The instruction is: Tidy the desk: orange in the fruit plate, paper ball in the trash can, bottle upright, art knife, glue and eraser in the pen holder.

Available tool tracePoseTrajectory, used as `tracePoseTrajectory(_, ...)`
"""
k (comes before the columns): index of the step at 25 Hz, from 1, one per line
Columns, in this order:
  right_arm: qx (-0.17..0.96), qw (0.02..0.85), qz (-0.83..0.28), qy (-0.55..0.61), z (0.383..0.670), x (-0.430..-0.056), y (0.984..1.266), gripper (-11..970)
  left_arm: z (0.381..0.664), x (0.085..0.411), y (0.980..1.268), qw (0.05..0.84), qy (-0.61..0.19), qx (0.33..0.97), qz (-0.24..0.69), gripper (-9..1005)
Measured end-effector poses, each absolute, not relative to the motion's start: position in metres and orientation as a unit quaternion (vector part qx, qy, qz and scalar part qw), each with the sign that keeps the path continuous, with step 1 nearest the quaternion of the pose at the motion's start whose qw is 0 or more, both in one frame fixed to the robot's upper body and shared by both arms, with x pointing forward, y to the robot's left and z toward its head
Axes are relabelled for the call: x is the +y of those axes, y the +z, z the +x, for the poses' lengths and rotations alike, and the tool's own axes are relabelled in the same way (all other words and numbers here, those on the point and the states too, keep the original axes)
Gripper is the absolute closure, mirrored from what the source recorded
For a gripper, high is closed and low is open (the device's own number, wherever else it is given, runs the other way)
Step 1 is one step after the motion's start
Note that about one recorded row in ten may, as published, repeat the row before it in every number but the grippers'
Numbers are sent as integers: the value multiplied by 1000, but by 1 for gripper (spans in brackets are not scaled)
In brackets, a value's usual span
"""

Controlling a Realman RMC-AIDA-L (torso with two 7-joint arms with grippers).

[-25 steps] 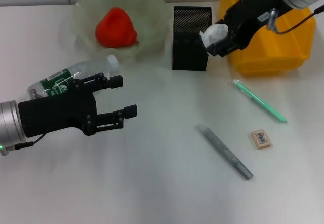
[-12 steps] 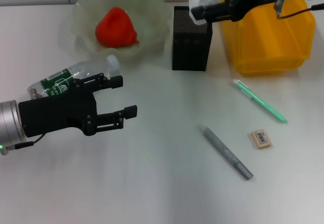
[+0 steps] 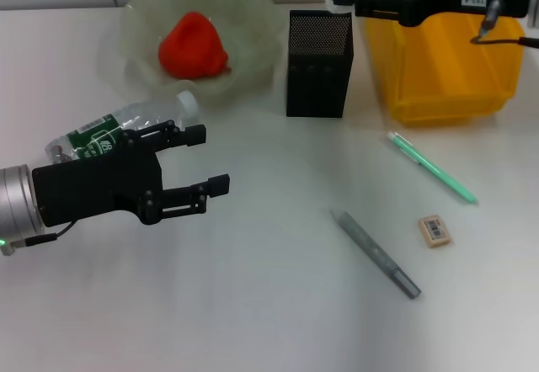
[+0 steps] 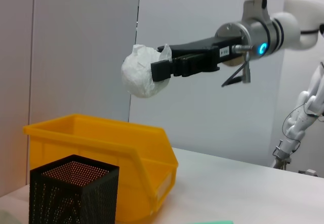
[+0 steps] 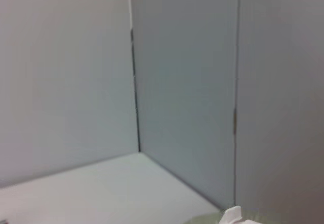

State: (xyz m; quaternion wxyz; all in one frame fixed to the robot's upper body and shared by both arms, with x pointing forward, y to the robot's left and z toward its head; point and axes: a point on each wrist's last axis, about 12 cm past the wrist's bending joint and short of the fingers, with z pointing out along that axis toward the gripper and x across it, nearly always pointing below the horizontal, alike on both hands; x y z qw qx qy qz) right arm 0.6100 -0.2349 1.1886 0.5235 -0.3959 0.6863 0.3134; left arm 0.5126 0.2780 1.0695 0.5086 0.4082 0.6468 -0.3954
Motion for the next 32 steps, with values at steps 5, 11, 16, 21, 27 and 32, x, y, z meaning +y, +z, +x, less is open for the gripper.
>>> tracePoseTrajectory(5, 659, 572, -366, 323, 603, -248, 1165, 395, 512, 278, 1069, 509, -396, 647, 408, 203)
tracePoseTrajectory(11, 619, 642, -320, 320, 594, -259, 1144, 391, 514, 276, 1071, 509, -396, 645, 410, 203)
tracePoseTrajectory(16, 605, 673, -288, 314, 591, -262, 1133, 388, 515, 276, 1071, 509, -396, 644, 412, 203)
tracePoseTrajectory(21, 607, 670, -291, 313, 591, -261, 1132, 384, 515, 275, 1071, 509, -396, 644, 412, 203)
tracePoseTrajectory(27, 608, 670, -289, 313, 591, -261, 1131, 380, 515, 275, 1071, 509, -396, 644, 412, 203)
tracePoseTrajectory(32, 621, 672, -276, 294, 595, -266, 1128, 376, 515, 275, 1071, 509, -396, 643, 413, 204)
